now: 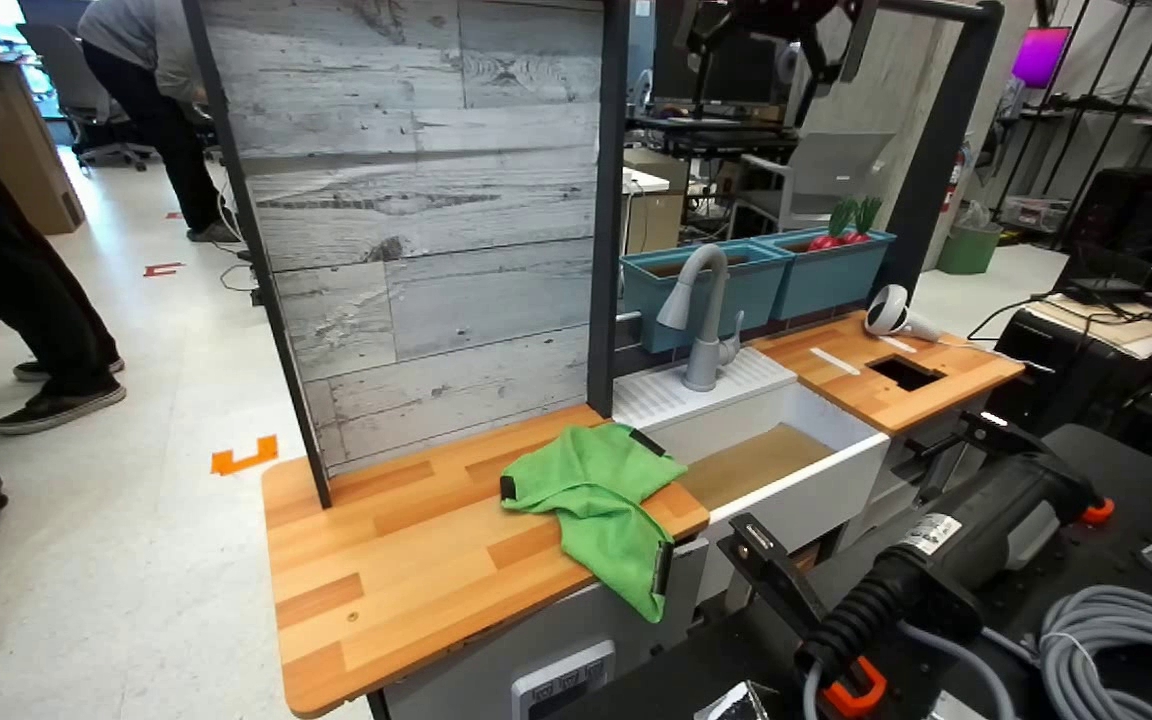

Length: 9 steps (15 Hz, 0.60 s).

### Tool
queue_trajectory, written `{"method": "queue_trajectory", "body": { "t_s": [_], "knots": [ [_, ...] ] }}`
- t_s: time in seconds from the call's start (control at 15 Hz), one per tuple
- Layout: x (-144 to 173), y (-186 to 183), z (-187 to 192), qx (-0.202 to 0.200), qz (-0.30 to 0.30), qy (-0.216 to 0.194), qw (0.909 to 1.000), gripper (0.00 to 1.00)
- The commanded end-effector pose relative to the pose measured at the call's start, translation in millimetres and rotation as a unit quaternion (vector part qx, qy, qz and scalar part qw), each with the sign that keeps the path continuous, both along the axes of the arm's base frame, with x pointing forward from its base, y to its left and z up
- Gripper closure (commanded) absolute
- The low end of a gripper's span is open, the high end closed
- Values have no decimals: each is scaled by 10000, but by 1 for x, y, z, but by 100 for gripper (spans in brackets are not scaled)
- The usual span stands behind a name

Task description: Turn the tap faucet to the right

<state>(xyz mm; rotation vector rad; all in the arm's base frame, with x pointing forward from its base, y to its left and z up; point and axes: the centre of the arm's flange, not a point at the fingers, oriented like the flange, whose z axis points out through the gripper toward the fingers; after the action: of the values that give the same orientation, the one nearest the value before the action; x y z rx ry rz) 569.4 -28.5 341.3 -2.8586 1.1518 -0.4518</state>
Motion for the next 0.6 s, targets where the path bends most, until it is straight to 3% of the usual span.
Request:
{"method": "queue_trajectory", "body": {
  "t_s": [0.0, 0.53],
  "knots": [
    [32, -18, -43, 89, -366, -96, 9992, 0],
    [70, -30, -115, 375, -888, 105, 9953, 0]
  ]
}}
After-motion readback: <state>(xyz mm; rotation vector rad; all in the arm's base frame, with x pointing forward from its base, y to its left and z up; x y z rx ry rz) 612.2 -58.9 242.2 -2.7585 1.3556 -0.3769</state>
